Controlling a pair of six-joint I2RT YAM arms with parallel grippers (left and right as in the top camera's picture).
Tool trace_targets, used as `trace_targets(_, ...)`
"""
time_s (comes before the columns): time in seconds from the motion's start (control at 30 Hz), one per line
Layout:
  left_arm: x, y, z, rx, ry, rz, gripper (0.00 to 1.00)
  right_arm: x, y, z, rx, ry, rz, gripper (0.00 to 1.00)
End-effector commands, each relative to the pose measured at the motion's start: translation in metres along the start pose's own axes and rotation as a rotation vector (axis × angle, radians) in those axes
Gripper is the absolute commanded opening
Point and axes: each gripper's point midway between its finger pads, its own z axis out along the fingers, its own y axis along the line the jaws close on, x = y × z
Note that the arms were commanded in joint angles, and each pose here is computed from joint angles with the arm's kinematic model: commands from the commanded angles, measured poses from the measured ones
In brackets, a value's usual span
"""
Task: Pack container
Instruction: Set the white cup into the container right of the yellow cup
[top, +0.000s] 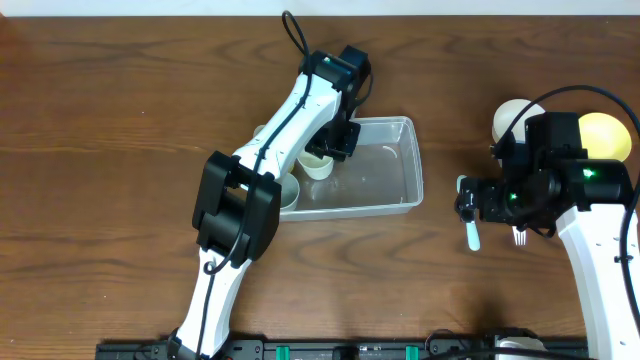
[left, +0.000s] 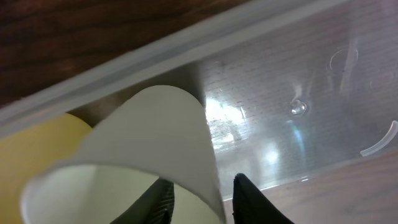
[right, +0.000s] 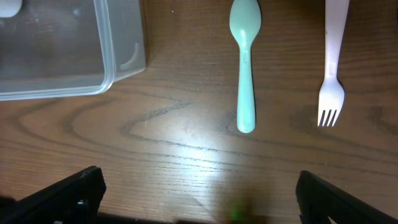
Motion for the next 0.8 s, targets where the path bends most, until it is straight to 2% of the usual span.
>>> trace_targets(0.0, 0.002, 0.001, -0.001, -0.002, 0.006, 0.003, 0.33, -0.004, 0.001, -0.004, 0.004, -0.013, -0.022, 0.99)
trace_targets(0.2, 0.006, 0.006, -0.043, -0.030, -0.075, 0.007, 0.36, -0.004, 0.001, -0.004, 0.005, -0.013, -0.022, 0.99)
trace_targets(0.4, 0.028, 0.015, -0.139, -0.045, -0.292, 0.007, 0.36, -0.002, 0.001, -0.004, 0.005, -0.007, -0.021, 0.99)
trace_targets(0.6, 0.077, 0.046, -0.236, -0.102, -0.530, -0.042, 0.43, -0.004, 0.001, -0.004, 0.004, -0.014, -0.022, 0.99)
trace_targets(0.77, 0.127, 0.081, -0.288, -0.123, -0.674, -0.133, 0.43, -0.008, 0.001, -0.004, 0.003, -0.030, -0.016, 0.99)
